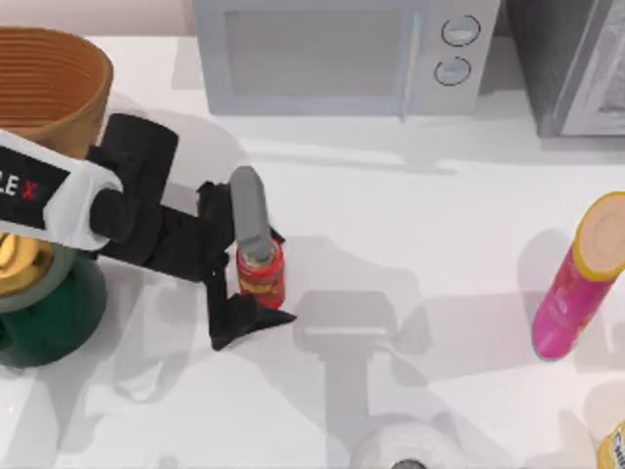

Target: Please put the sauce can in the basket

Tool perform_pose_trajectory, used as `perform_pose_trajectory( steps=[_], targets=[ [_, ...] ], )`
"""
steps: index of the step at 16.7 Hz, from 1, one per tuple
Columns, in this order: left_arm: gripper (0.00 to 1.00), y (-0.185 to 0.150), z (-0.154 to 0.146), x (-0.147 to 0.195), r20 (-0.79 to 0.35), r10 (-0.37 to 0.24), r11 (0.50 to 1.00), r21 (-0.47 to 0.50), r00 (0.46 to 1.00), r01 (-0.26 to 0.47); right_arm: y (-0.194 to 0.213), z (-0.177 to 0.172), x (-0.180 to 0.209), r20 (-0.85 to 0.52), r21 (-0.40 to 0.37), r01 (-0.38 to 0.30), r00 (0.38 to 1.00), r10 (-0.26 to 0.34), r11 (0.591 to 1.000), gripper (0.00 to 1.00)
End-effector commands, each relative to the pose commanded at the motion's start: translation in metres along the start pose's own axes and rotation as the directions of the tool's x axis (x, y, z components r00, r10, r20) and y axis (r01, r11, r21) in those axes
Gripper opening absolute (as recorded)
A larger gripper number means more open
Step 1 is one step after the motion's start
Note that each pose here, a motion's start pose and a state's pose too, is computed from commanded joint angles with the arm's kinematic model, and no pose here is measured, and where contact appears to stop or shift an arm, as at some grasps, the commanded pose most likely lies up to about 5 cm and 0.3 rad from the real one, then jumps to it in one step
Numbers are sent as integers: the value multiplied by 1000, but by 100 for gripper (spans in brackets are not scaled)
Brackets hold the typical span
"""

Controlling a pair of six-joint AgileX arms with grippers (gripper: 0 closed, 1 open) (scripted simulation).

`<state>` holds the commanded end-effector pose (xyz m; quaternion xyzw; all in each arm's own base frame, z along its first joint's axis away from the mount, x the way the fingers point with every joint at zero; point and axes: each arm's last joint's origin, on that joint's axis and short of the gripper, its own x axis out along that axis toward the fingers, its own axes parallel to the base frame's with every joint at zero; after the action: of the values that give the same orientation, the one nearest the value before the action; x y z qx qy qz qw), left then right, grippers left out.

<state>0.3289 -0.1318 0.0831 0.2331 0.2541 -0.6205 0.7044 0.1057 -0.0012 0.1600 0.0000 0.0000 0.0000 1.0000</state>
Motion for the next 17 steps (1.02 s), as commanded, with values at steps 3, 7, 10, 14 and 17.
perform_pose_trajectory(
  steps=[3, 7, 10, 14, 17],
  targets=[
    [70, 0, 0, 0, 0, 0, 1000, 0, 1000, 0, 0, 0, 0, 0, 0, 0, 1000, 0, 1000, 100],
    [40, 0, 0, 0, 0, 0, 1000, 0, 1000, 0, 0, 0, 0, 0, 0, 0, 1000, 0, 1000, 100],
    [17, 0, 0, 0, 0, 0, 1000, 0, 1000, 0, 0, 0, 0, 0, 0, 0, 1000, 0, 1000, 100],
    [0, 0, 0, 0, 0, 0, 1000, 0, 1000, 0, 0, 0, 0, 0, 0, 0, 1000, 0, 1000, 100],
    [0, 0, 0, 0, 0, 0, 1000, 0, 1000, 0, 0, 0, 0, 0, 0, 0, 1000, 0, 1000, 100]
  ],
)
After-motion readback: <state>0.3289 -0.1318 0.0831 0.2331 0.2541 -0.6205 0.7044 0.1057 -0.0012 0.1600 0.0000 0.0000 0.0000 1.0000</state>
